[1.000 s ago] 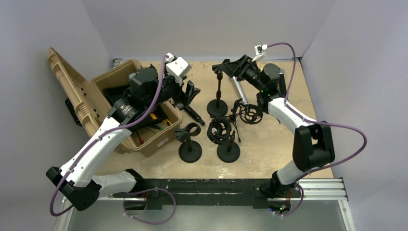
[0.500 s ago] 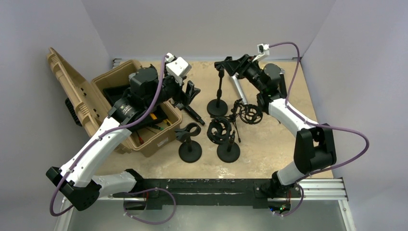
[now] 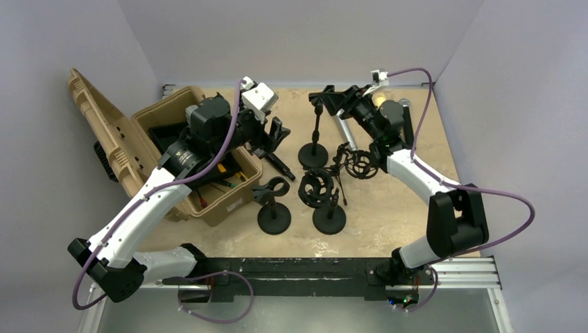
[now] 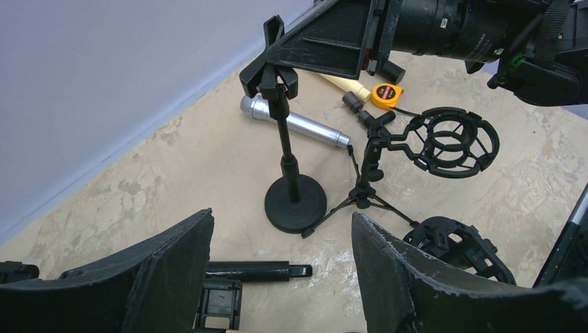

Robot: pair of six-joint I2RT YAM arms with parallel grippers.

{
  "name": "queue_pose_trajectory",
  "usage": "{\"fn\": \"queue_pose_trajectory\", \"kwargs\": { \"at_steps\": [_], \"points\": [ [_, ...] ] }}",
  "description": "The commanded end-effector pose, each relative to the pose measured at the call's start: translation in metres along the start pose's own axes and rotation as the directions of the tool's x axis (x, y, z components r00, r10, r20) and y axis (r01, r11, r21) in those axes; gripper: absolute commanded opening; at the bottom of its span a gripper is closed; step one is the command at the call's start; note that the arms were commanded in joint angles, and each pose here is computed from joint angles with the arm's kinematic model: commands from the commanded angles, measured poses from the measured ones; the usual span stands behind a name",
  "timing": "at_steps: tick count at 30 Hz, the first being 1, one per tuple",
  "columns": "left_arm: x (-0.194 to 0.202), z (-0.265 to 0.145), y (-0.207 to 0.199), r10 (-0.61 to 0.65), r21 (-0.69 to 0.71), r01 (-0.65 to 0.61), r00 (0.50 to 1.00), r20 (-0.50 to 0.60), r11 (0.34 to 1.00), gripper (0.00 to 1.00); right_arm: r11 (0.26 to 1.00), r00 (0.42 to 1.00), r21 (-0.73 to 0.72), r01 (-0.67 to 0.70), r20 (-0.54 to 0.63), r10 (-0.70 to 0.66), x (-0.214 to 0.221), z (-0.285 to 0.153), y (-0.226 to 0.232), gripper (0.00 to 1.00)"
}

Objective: Remove the microphone from the stand

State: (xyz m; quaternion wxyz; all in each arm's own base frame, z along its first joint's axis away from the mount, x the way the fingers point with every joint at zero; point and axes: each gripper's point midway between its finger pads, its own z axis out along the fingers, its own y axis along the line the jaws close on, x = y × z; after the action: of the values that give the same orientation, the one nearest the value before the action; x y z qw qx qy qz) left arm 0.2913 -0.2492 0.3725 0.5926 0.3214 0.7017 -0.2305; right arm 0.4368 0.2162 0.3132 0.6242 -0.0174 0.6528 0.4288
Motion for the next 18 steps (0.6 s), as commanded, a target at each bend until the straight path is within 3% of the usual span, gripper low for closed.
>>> {"fn": "queue_pose_trajectory", "kwargs": {
  "at_steps": [1, 18],
  "points": [
    [-0.008, 0.002, 0.000, 0.016, -0.005, -0.016, 0.999, 0.037, 1.000, 0.71, 0.955, 0.951, 0.294, 0.044, -0.306, 0.050, 0.110, -0.041, -0.090, 0.55],
    [-0.008, 0.001, -0.002, 0.027, -0.007, -0.027, 0.999, 0.035, 1.000, 0.71, 0.926, 0.939, 0.368, 0.088, -0.342, 0.047, 0.138, -0.050, -0.118, 0.54]
  ]
}}
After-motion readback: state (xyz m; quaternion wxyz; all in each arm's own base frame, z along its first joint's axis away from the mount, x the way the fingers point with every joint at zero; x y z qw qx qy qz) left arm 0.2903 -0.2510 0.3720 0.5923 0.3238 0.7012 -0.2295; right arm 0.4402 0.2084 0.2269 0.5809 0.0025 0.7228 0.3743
